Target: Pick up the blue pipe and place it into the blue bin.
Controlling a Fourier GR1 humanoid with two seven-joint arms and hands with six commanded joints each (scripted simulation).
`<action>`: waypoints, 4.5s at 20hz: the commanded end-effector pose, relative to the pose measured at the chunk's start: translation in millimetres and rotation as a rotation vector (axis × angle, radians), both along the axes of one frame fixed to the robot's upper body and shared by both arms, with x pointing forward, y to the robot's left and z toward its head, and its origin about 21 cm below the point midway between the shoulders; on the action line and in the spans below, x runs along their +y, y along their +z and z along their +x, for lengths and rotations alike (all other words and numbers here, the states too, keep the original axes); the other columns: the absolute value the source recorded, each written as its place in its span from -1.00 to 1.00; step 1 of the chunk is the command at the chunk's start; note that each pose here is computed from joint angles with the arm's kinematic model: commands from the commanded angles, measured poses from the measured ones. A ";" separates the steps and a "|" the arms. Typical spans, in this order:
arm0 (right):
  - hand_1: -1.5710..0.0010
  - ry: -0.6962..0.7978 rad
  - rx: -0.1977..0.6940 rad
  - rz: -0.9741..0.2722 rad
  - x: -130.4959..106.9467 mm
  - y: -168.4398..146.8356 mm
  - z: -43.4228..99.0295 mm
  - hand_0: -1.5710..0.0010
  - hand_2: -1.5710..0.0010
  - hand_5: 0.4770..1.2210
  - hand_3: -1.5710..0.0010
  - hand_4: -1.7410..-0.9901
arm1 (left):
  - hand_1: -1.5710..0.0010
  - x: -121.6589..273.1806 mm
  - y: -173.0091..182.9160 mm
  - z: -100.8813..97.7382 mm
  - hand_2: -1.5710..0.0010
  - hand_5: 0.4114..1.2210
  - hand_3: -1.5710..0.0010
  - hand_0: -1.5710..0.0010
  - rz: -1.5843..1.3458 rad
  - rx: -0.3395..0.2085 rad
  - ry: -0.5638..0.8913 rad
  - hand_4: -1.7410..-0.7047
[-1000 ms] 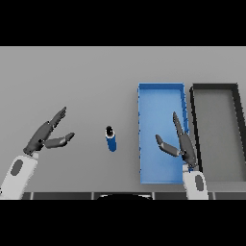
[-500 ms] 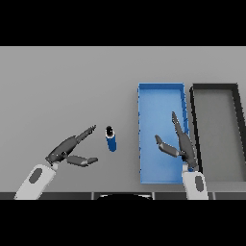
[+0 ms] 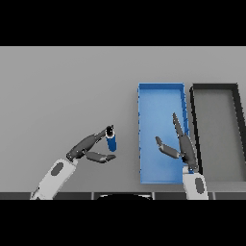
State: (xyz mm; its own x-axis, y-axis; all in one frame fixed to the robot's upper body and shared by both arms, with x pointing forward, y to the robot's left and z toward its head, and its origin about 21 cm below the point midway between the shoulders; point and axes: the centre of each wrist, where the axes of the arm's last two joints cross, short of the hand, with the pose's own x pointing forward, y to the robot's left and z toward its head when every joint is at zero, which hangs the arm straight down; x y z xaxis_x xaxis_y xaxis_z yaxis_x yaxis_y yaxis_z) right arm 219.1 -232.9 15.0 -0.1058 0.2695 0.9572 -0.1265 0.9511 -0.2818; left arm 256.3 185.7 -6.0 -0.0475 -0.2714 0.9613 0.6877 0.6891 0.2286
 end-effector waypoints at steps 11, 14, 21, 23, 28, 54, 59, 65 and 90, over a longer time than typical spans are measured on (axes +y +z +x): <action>1.00 -0.019 0.013 0.005 -7.7 -2.2 1.9 1.00 1.00 -0.66 1.00 0.45 | 0.82 -42.7 -13.2 19.7 0.71 -0.49 0.85 0.96 -0.111 -0.001 -0.014 -0.13; 1.00 -0.019 0.016 0.013 -6.2 -2.9 -1.1 1.00 1.00 -0.66 1.00 0.45 | 0.14 -48.7 -15.0 14.7 0.07 0.10 0.10 0.36 -0.164 0.029 0.007 -0.37; 1.00 -0.009 0.017 0.024 -5.3 -3.9 2.0 1.00 1.00 -0.67 1.00 0.47 | -0.76 -58.6 -22.3 4.2 -0.78 0.81 -0.68 -0.72 -0.167 -0.045 -0.036 -0.85; 1.00 -0.012 0.008 0.023 -6.2 -1.7 1.0 1.00 1.00 -0.67 1.00 0.47 | -0.85 -60.0 -17.3 5.2 -0.86 0.88 -0.76 -0.82 -0.190 -0.069 -0.024 -0.91; 1.00 -0.019 0.009 -0.001 -6.8 -1.9 1.6 1.00 1.00 -0.66 1.00 0.50 | -0.95 -74.4 16.8 7.2 -0.95 0.96 -0.85 -0.94 -0.305 -0.155 -0.047 -0.97; 1.00 0.599 -0.072 0.104 -10.2 107.7 16.3 1.00 1.00 -0.94 1.00 0.14 | -1.00 -88.2 51.4 3.6 -1.00 1.00 -0.89 -1.00 -0.234 -0.170 -0.115 -1.00; 1.00 0.771 -0.082 -0.010 25.1 129.7 32.0 1.00 1.00 -0.88 1.00 0.16 | -1.00 -87.1 51.8 7.1 -1.00 1.00 -0.89 -1.00 -0.218 -0.162 -0.118 -1.00; 1.00 0.913 -0.059 -0.062 67.4 141.0 41.3 1.00 1.00 -0.85 1.00 0.36 | -1.00 -88.2 49.7 1.9 -1.00 1.00 -0.94 -1.00 -0.262 -0.172 -0.166 -1.00; -0.95 1.150 -0.132 0.026 129.7 141.6 65.7 -0.95 -0.95 0.86 -0.93 -0.30 | -0.72 -78.4 53.5 7.1 -0.55 1.00 -0.70 -0.83 -0.200 -0.142 -0.132 -0.82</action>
